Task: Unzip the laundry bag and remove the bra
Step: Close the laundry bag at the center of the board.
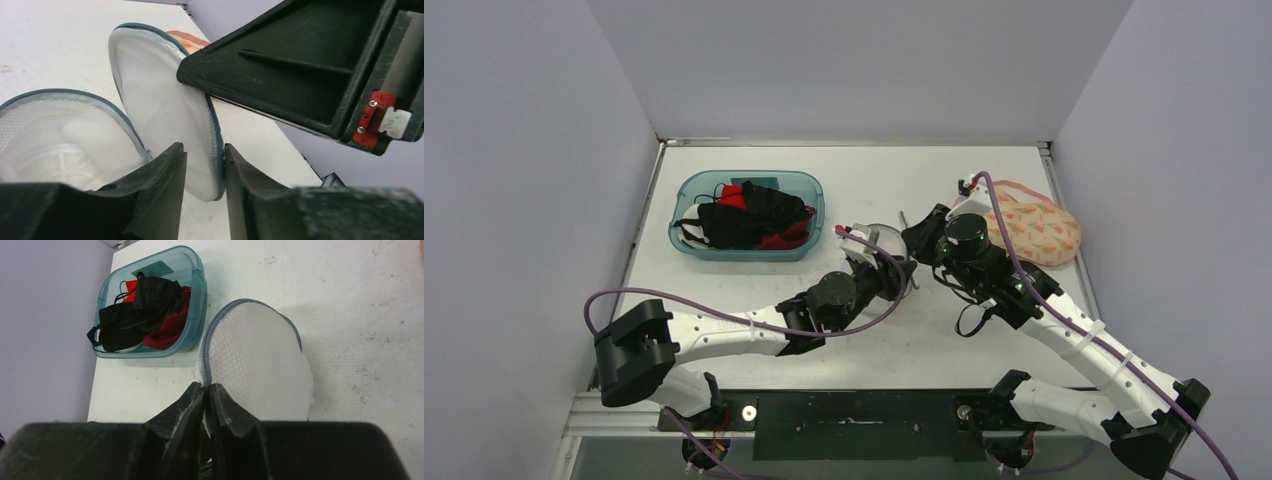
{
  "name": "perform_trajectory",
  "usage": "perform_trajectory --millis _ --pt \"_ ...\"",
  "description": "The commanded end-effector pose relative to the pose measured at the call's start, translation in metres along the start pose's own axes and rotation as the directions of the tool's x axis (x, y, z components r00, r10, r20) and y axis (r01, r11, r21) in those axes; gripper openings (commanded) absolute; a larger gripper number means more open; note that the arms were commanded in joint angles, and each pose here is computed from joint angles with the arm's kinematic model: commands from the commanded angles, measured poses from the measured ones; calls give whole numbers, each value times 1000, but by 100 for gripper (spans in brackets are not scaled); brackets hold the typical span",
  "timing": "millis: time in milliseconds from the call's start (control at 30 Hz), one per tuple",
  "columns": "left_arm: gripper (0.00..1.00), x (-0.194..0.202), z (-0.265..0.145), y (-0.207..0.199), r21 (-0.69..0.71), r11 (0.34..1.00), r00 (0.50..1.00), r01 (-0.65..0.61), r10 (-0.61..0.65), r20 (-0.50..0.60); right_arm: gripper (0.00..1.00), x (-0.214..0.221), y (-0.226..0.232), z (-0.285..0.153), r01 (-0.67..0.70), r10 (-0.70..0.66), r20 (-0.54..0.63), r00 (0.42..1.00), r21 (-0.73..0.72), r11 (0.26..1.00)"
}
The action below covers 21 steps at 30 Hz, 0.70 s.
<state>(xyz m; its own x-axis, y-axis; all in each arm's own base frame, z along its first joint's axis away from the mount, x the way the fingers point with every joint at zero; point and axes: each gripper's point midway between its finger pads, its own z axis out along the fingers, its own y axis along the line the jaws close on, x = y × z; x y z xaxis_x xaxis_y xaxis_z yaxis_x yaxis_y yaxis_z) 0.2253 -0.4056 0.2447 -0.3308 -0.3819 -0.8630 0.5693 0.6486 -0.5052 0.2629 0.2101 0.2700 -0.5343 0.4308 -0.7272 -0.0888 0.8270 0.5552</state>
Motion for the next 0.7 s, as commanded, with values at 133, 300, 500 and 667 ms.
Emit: perform_trajectory --millis 133,300,500,667 --pt "16 -23 6 -10 3 999 996 49 -49 74 20 -11 8 -7 -15 17 39 999 -45 999" --pt "0 -22 4 -6 -8 998 995 68 -67 79 40 -14 9 -11 -7 9 45 999 -53 999" --pt "0 -23 1 12 -21 989 986 144 -142 85 78 -28 4 -23 34 -31 87 996 -32 999" --pt "0 -24 -2 29 40 954 953 297 -299 48 82 -31 -5 -32 88 -82 134 988 -38 995"
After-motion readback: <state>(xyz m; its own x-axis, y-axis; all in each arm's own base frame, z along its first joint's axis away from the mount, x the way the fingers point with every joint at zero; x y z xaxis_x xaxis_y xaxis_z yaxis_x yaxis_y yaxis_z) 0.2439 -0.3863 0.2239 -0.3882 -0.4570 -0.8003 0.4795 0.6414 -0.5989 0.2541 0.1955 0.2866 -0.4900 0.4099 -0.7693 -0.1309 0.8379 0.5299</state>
